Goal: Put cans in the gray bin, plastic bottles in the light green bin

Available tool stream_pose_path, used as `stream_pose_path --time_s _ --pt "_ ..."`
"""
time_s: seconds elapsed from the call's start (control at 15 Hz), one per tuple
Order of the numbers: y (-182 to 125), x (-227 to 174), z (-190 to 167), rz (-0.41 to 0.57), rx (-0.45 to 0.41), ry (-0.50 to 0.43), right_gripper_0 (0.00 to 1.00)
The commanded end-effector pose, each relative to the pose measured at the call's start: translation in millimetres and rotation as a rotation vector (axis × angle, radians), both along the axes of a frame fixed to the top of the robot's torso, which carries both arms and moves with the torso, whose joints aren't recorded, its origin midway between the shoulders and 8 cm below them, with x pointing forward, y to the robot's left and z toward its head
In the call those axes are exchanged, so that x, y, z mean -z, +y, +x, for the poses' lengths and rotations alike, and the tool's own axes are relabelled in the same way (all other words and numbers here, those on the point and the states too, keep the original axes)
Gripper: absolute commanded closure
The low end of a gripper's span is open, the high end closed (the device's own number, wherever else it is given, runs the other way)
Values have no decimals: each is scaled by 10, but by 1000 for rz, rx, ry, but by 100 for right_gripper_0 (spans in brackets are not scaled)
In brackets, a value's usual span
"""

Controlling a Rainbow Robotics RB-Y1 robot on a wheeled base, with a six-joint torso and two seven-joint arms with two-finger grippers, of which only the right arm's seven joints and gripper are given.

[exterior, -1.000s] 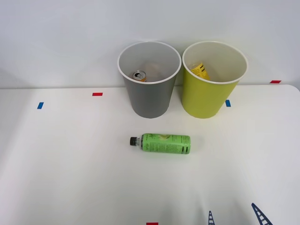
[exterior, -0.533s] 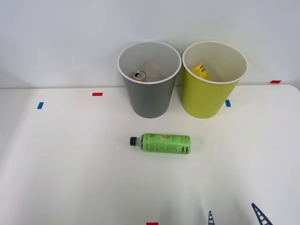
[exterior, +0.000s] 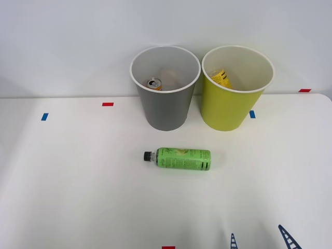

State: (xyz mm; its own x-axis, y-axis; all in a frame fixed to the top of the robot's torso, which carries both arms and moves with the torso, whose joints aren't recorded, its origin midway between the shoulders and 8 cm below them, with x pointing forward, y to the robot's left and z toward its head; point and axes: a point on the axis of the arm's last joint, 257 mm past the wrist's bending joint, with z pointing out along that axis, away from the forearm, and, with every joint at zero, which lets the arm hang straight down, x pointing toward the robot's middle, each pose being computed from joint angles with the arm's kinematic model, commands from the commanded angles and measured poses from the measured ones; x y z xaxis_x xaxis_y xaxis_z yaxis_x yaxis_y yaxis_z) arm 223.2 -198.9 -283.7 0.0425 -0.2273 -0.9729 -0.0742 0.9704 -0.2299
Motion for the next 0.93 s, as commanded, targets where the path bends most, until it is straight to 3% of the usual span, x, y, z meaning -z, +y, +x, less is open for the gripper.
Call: stream_pose_path --time_s 0.07,0.4,0.6,0.93 --pt "0 0 0 0 0 0 0" --pt "-35 102 43 -24 -5 12 0" --pt "-23 -104 214 -143 -78 -54 0" --pt "128 -310 659 -325 -287 121 0"
